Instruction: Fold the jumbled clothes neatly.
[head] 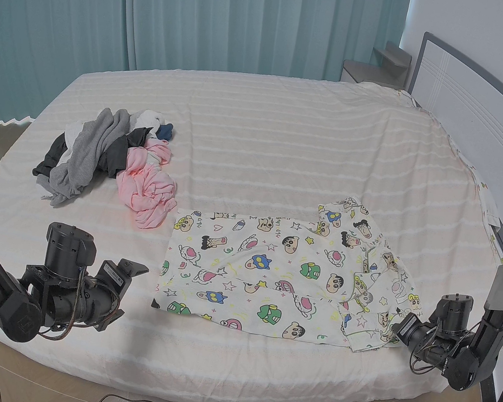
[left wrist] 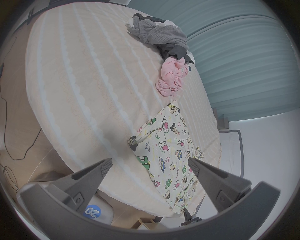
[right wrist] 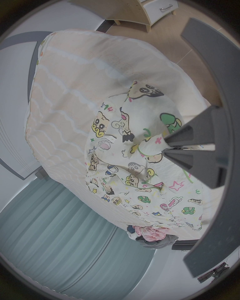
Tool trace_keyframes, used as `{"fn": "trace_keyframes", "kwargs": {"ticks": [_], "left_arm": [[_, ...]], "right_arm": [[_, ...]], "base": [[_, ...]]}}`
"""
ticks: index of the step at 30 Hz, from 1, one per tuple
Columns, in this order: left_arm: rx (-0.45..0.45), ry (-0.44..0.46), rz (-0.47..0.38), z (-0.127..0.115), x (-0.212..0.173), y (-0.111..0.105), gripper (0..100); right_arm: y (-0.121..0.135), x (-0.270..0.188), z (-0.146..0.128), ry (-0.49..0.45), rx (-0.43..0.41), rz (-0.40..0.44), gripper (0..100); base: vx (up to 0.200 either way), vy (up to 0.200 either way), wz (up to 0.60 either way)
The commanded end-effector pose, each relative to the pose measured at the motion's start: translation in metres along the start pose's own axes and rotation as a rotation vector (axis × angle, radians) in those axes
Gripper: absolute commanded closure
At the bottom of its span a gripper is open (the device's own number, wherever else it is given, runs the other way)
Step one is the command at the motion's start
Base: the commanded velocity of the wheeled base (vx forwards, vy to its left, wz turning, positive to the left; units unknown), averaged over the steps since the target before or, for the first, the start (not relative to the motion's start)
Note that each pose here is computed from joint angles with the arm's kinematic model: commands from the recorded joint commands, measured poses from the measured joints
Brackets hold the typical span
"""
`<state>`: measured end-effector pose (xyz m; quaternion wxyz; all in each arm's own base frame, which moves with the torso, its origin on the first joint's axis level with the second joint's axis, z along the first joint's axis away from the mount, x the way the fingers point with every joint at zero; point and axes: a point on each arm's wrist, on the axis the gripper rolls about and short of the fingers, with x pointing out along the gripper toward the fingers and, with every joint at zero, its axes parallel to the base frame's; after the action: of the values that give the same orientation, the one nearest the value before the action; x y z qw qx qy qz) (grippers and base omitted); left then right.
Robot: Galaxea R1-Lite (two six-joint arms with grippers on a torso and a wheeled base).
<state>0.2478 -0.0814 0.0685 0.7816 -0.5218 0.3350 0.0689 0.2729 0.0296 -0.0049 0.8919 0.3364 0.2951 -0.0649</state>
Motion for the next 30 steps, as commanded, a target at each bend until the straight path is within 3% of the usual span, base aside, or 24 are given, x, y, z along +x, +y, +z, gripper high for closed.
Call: {"fn": "trace_keyframes", "kwargs": {"ticks": [1, 15, 16, 26, 30], "left_arm": [[0.0, 0.0, 0.0, 0.0, 0.0, 0.0, 0], [0.0, 0.0, 0.0, 0.0, 0.0, 0.0, 0], [0.0, 0.0, 0.0, 0.0, 0.0, 0.0, 0], [0.0, 0.0, -0.001, 0.0, 0.0, 0.0, 0], [0.0, 0.0, 0.0, 0.0, 0.0, 0.0, 0]], "right_arm": [[-0.008, -0.002, -0.009, 0.029, -0.003, -0.027, 100], [-0.018, -0.006, -0.011, -0.01, -0.014, -0.017, 100], [-0.018, -0.008, -0.011, -0.013, -0.015, -0.013, 0], [-0.025, -0.027, -0.018, 0.006, -0.031, -0.034, 0], [-0.018, -0.036, -0.003, -0.065, -0.053, 0.003, 0]], "base": [[0.0, 0.0, 0.0], [0.0, 0.0, 0.0], [0.0, 0.0, 0.0], [0.0, 0.0, 0.0], [0.0, 0.0, 0.0]]}}
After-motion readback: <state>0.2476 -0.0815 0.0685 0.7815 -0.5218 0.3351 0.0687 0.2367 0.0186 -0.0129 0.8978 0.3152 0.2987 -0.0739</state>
